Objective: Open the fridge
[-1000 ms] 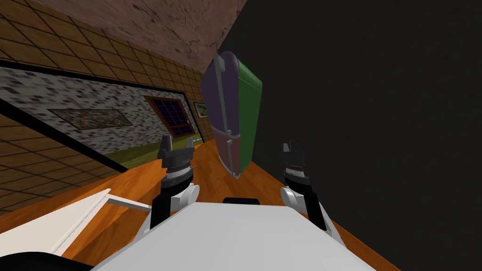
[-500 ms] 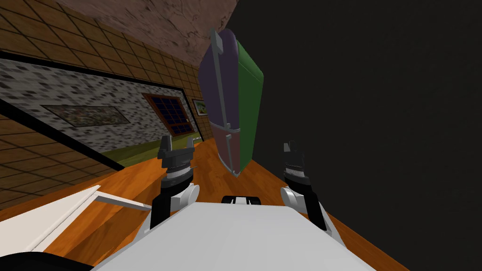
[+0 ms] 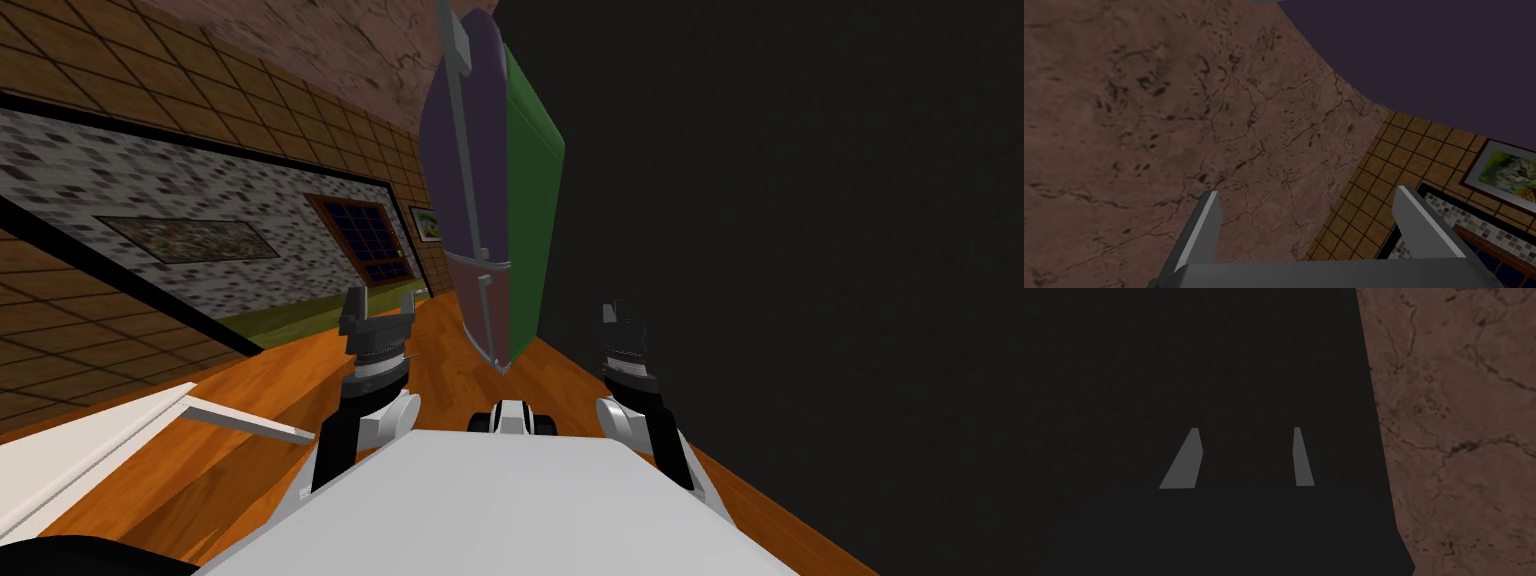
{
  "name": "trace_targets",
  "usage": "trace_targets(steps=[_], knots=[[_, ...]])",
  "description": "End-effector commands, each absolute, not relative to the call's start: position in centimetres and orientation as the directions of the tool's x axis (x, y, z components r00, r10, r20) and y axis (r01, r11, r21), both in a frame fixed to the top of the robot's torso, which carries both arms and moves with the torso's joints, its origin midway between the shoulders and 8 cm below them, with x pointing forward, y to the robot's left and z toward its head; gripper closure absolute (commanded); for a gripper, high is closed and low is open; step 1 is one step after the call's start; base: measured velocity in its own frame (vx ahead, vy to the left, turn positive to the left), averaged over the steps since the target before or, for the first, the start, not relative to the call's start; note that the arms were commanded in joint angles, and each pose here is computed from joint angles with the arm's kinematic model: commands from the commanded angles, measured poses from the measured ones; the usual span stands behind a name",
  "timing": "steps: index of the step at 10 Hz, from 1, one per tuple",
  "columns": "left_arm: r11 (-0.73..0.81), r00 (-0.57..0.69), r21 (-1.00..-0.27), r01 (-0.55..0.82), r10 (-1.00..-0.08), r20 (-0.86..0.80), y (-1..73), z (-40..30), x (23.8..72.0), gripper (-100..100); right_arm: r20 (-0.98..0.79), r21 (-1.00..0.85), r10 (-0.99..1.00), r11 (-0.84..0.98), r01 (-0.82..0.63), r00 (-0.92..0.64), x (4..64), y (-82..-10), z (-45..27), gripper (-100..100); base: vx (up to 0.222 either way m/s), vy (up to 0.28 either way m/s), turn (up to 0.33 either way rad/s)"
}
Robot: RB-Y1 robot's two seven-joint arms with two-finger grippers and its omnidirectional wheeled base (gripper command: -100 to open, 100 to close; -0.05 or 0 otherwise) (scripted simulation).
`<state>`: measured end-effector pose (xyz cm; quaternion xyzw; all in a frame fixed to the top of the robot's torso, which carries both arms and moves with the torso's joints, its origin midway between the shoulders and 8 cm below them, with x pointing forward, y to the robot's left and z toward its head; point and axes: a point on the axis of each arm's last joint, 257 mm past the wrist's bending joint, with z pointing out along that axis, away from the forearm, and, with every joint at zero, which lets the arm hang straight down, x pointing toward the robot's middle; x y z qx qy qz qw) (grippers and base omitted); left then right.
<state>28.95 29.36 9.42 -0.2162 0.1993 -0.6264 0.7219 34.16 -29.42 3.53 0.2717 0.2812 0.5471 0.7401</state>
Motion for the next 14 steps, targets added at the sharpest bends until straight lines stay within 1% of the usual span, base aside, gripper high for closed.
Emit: trace_targets(steps=[1, 6, 14], knots=[[0.11, 0.115, -0.604, 0.789, -0.993, -0.03, 30.0, 8.9, 30.1, -100, -0.119, 0.71, 0.963, 0.254, -0.657, 0.243, 34.2, -29.4, 3.5, 0, 0.104, -0.092, 0.154], [0.067, 0.106, -0.679, 0.731, -0.994, 0.016, 32.3, 7.8, 31.8, -100, -0.119, 0.71, 0.963, 0.254, -0.657, 0.243, 34.2, -29.4, 3.5, 0, 0.133, -0.101, 0.13], [-0.062, 0.108, -0.785, 0.616, -0.981, 0.163, 36.8, 5.3, 34.2, -100, -0.119, 0.71, 0.963, 0.254, -0.657, 0.243, 34.2, -29.4, 3.5, 0, 0.138, -0.136, 0.175]])
